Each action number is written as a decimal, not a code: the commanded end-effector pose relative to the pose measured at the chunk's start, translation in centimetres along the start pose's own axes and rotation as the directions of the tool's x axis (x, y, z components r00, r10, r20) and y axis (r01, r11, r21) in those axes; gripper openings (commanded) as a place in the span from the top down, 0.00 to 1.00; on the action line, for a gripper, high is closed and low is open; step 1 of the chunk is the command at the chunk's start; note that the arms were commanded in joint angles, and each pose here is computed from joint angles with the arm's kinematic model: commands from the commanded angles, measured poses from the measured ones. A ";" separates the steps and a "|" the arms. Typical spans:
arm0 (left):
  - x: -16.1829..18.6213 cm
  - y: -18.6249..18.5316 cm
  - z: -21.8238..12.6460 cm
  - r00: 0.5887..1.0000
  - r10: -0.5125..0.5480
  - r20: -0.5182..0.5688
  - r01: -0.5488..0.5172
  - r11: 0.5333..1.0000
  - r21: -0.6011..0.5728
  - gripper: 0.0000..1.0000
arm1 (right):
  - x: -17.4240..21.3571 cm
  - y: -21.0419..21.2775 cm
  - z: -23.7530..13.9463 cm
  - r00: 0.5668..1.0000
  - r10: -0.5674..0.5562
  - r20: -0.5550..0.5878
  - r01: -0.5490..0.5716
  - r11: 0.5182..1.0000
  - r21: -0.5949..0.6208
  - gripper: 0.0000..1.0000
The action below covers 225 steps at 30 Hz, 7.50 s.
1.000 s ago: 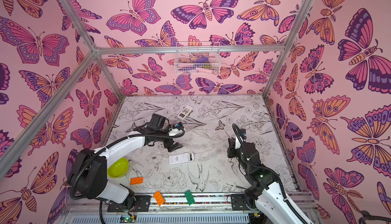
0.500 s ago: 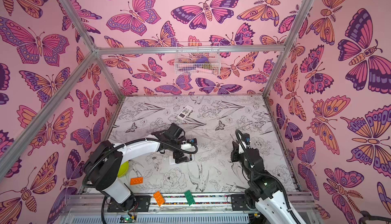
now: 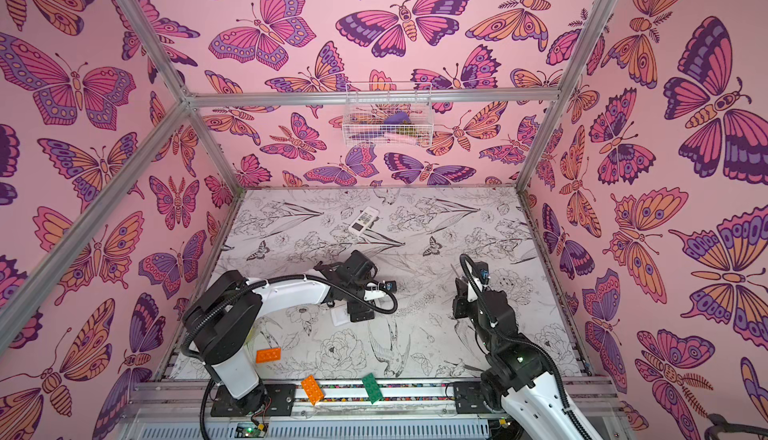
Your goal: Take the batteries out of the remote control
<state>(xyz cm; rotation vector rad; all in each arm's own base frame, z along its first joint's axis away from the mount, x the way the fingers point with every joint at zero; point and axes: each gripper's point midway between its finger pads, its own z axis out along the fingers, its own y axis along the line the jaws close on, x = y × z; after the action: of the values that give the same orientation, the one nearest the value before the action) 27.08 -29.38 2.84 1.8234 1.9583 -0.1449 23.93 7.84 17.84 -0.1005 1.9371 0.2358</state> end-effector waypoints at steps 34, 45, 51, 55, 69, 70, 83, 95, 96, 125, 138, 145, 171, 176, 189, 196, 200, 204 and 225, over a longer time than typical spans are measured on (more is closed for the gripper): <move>5.4 5.4 -1.9 0.988 -0.145 -0.045 0.139 0.984 -0.115 0.00 | 0.4 0.8 1.2 0.999 -0.026 -0.031 0.025 0.999 -0.033 1.00; 7.2 4.7 -2.7 0.988 -0.150 -0.039 0.146 0.985 -0.088 0.00 | 0.2 1.6 1.4 0.999 -0.023 -0.047 0.020 0.997 -0.073 1.00; 8.1 5.4 -3.1 0.988 -0.153 -0.031 0.149 0.983 -0.110 0.00 | 0.3 1.8 1.7 0.999 -0.019 -0.044 0.016 0.996 -0.083 1.00; 7.1 6.3 -3.8 0.986 -0.165 -0.010 0.162 0.979 -0.120 0.00 | 0.7 1.8 1.9 0.998 -0.028 -0.055 0.024 0.996 -0.081 1.00; 5.4 8.9 -2.9 0.999 -0.009 -0.046 0.007 0.999 -0.054 0.01 | 0.6 2.2 2.2 0.996 -0.029 -0.079 0.021 0.995 -0.101 1.00; 5.6 9.0 -2.5 0.998 0.000 -0.056 -0.003 0.999 -0.052 0.00 | 0.6 2.2 2.3 0.997 -0.024 -0.076 0.016 0.995 -0.098 1.00; 7.1 7.3 -1.4 0.996 0.040 -0.081 -0.041 0.999 -0.003 0.00 | 0.7 2.4 2.1 0.995 -0.027 -0.093 0.016 0.994 -0.112 1.00; 7.4 6.3 -3.5 0.998 0.009 -0.062 -0.011 1.000 -0.029 0.00 | 0.7 2.9 2.4 0.994 -0.011 -0.108 -0.003 0.992 -0.128 1.00; 7.2 6.5 -3.8 0.999 0.000 -0.055 -0.002 0.999 -0.038 0.00 | 0.8 2.9 2.5 0.994 -0.011 -0.108 -0.004 0.991 -0.131 1.00; 8.6 -2.0 -4.1 0.977 -0.211 -0.037 0.214 0.959 0.187 0.03 | 1.6 3.1 2.3 0.992 0.004 -0.123 -0.023 0.988 -0.151 1.00; 8.8 -2.4 -2.6 0.980 -0.181 -0.082 0.194 0.961 0.196 0.26 | 1.5 2.7 1.9 0.993 -0.001 -0.116 -0.014 0.991 -0.132 1.00; 8.4 -2.0 -2.9 0.982 -0.176 -0.065 0.185 0.965 0.186 0.51 | 1.4 2.8 2.0 0.994 0.009 -0.112 -0.025 0.990 -0.138 1.00; -2.6 0.8 3.0 0.996 -0.031 0.083 0.007 0.964 0.264 0.47 | 3.2 1.3 3.4 0.916 0.290 -0.276 -0.319 0.946 -0.064 1.00; -2.1 -0.5 4.0 0.995 -0.039 0.094 0.010 0.957 0.291 0.41 | 3.5 2.0 3.7 0.886 0.309 -0.347 -0.363 0.926 -0.101 1.00; -1.6 0.2 2.9 0.965 -0.188 0.185 0.120 0.937 0.328 0.24 | 2.6 4.6 4.7 0.782 0.381 -0.494 -0.514 0.842 -0.164 1.00; -1.1 -0.7 2.5 0.944 -0.208 0.255 0.108 0.928 0.356 0.21 | 1.0 7.2 5.8 0.714 0.417 -0.562 -0.628 0.737 -0.250 1.00; -0.4 -1.0 3.0 0.945 -0.200 0.259 0.105 0.934 0.341 0.22 | 1.1 7.5 6.3 0.675 0.436 -0.595 -0.662 0.715 -0.226 1.00; -0.1 -0.9 3.2 0.942 -0.192 0.276 0.097 0.942 0.323 0.23 | 1.6 8.0 6.8 0.664 0.453 -0.595 -0.684 0.690 -0.238 1.00; 0.9 -0.8 3.9 0.938 -0.219 0.270 0.135 0.945 0.298 0.47 | 5.6 13.1 7.9 0.537 0.320 -0.781 -0.717 0.661 -0.222 1.00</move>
<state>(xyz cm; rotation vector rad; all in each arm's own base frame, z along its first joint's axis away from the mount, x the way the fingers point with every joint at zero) 28.78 -31.92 1.95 1.6519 1.7887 -0.7262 26.23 21.83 10.76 0.1262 2.5764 1.3268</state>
